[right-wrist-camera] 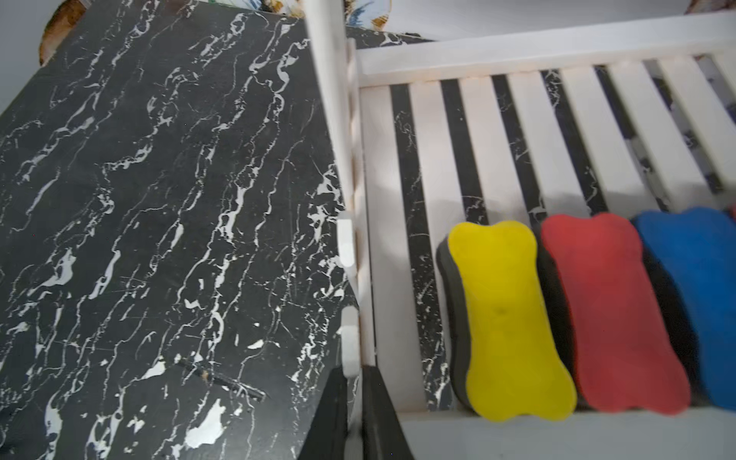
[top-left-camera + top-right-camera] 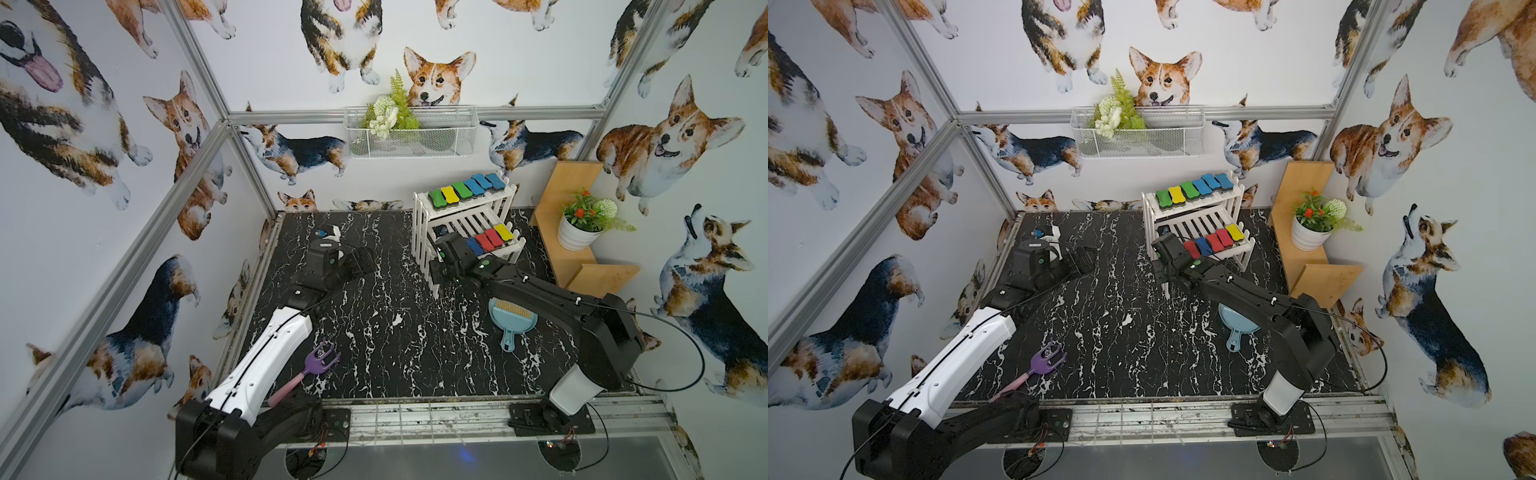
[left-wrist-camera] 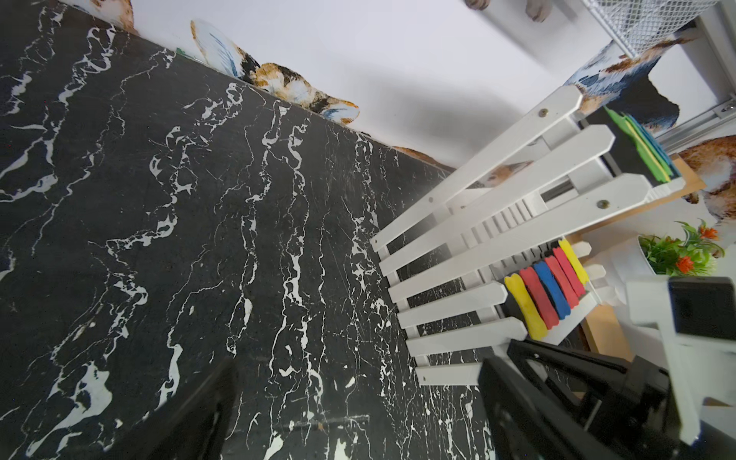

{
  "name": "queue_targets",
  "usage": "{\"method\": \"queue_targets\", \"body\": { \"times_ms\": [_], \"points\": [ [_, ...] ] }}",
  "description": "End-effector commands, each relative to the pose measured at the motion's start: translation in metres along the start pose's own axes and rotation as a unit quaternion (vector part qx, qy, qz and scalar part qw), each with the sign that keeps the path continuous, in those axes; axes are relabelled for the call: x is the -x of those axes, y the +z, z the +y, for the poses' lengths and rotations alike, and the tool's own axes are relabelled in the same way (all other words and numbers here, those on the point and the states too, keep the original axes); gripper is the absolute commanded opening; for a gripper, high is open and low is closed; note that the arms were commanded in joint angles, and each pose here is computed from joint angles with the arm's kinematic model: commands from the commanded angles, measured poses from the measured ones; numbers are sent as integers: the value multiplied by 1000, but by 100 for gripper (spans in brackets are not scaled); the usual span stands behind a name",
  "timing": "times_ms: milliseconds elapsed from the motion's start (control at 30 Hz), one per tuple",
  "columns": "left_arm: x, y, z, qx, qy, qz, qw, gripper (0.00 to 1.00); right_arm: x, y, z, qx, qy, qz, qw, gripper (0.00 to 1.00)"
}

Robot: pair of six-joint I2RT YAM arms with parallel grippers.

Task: Remove the whiteboard erasers from the shelf
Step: Move the shelf to the center of the board.

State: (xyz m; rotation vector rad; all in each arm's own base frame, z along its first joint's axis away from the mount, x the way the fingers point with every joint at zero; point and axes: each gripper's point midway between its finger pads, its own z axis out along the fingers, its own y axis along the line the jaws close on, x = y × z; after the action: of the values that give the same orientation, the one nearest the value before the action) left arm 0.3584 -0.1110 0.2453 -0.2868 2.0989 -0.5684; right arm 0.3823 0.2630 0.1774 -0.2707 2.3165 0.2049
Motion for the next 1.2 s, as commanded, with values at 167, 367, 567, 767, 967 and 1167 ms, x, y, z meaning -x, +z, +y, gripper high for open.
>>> {"method": "queue_targets", "body": {
  "times_ms": [167, 367, 567, 767, 967, 1167],
  "points": [
    [10, -11, 8, 30, 10, -20, 999, 100, 11, 8, 47, -18, 15, -6, 1000, 0],
    [21, -24, 18, 61, 9, -37, 997, 100, 12, 14, 70, -28, 41, -12, 999, 0],
    [41, -45, 25, 74, 1, -75, 994, 100, 17, 17, 95, -30, 84, -22, 996, 0],
    [43, -51, 28, 84, 2, -79, 993, 100, 29, 19, 120, -31, 109, -34, 993, 0],
    [43, -53, 30, 87, 1, -79, 993, 100, 33, 24, 140, -17, 136, -36, 990, 0],
    [43, -55, 30, 89, 2, -80, 993, 100, 42, 26, 152, -8, 159, -45, 986, 0]
  ]
}}
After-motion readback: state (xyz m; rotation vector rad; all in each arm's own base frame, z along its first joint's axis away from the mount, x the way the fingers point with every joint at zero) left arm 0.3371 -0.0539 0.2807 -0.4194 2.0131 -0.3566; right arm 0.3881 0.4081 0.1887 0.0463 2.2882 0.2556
